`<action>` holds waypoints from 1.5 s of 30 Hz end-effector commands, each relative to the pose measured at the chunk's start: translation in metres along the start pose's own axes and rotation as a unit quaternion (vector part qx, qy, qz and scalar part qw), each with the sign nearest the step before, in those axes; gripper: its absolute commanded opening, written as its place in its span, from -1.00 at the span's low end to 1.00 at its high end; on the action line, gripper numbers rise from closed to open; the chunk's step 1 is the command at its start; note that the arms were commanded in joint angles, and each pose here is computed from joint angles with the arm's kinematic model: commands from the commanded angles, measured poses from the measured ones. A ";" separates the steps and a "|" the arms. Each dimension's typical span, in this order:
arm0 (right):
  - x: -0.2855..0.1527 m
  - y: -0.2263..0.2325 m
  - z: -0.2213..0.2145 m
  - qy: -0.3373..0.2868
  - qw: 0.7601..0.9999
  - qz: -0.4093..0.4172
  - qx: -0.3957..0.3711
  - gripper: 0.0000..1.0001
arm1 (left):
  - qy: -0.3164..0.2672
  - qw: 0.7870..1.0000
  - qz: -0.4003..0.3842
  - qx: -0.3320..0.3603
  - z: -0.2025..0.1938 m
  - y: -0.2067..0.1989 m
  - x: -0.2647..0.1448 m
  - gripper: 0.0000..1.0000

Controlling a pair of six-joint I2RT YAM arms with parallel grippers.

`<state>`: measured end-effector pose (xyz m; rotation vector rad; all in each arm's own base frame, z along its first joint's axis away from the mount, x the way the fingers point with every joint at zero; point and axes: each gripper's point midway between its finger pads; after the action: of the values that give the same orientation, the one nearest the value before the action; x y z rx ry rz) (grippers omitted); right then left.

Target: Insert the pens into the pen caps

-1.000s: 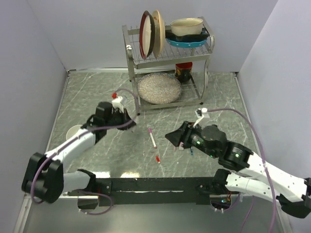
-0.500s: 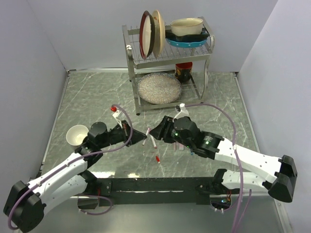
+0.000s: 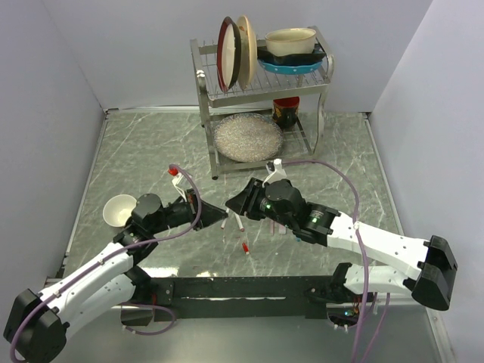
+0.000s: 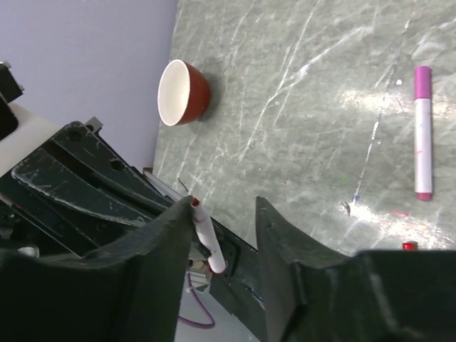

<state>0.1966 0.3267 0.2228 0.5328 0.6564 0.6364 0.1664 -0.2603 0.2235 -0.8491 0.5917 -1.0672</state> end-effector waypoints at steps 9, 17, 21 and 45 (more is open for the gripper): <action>-0.006 0.042 0.029 -0.040 0.995 0.086 -0.019 -1.00 | 0.015 0.999 -0.036 0.005 0.000 -0.019 0.000 -0.46; -0.009 0.051 0.029 -0.037 0.993 0.110 -0.035 -1.00 | 0.037 0.998 -0.043 0.010 -0.006 -0.019 0.002 -0.25; -0.005 0.053 0.022 -0.021 0.992 0.115 -0.049 -1.00 | 0.026 0.999 -0.026 0.016 -0.001 -0.015 0.002 -0.46; -0.010 -0.069 -0.088 0.154 0.984 -0.087 -0.031 -0.59 | -0.084 0.970 0.199 0.109 0.069 0.006 -0.041 -0.98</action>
<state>0.1702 0.2933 0.1737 0.3838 0.8078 0.5979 0.2054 -0.2236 0.2387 -0.6437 0.5944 -0.7261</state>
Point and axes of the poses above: each gripper's point midway between its finger pads, its own x axis out along the fingers, its own y axis along the line the jaws close on, z = x × y, and after that the axes turned 13 degrees about -x, right-handed
